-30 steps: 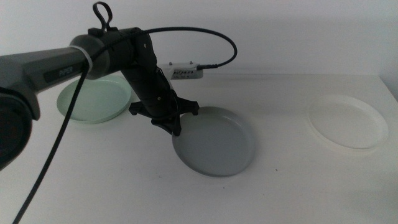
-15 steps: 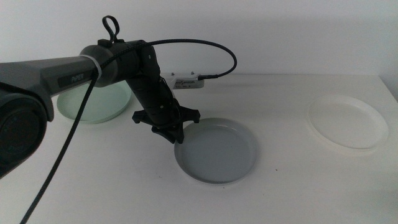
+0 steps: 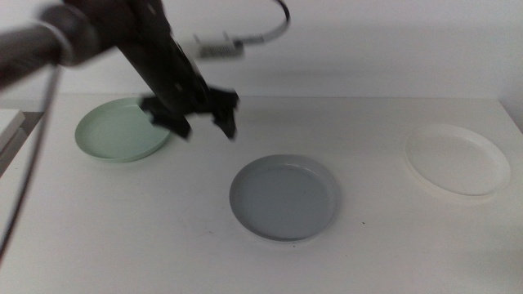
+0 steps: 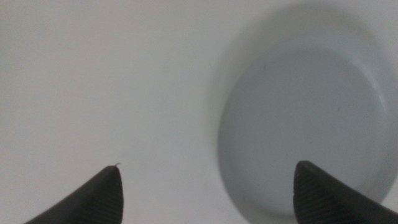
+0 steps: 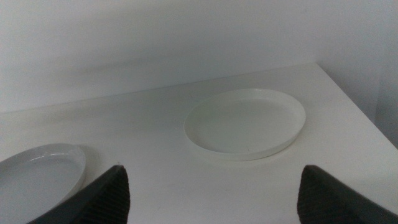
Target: Stack the three bowls on top of each other.
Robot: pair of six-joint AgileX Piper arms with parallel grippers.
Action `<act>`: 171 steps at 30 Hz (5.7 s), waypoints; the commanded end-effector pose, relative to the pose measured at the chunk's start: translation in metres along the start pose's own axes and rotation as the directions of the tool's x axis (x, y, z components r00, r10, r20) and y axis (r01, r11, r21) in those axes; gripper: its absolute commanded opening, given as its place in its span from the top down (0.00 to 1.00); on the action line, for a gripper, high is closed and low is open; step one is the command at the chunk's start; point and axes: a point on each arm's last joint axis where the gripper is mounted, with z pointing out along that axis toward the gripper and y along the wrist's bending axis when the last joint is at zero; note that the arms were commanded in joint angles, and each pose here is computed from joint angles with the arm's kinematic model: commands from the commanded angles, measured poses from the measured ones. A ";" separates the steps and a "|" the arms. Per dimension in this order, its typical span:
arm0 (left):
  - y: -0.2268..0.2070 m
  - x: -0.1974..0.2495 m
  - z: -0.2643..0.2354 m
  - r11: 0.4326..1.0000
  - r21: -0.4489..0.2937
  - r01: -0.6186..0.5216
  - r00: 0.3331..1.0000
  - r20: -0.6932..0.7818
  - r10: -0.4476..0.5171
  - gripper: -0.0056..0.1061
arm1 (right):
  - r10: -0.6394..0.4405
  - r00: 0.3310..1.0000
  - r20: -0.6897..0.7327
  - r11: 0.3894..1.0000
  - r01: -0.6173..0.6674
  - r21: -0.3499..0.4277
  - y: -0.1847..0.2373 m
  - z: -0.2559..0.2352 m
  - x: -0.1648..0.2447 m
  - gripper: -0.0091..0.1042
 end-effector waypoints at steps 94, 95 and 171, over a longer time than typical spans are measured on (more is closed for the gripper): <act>0.060 0.037 -0.045 0.998 -0.048 0.046 0.909 0.417 -0.022 0.97 | -0.007 1.000 0.011 1.000 0.007 0.007 -0.001 0.000 0.000 0.25; 0.049 0.037 -0.037 0.999 -0.035 0.037 0.912 0.411 -0.019 0.97 | -0.007 1.000 0.011 1.000 0.007 0.007 -0.001 0.000 0.000 0.25; -0.064 0.255 -0.274 0.856 -0.113 -0.504 0.611 0.654 0.446 0.11 | -0.005 1.000 0.011 1.000 0.005 0.007 -0.001 0.000 0.000 0.25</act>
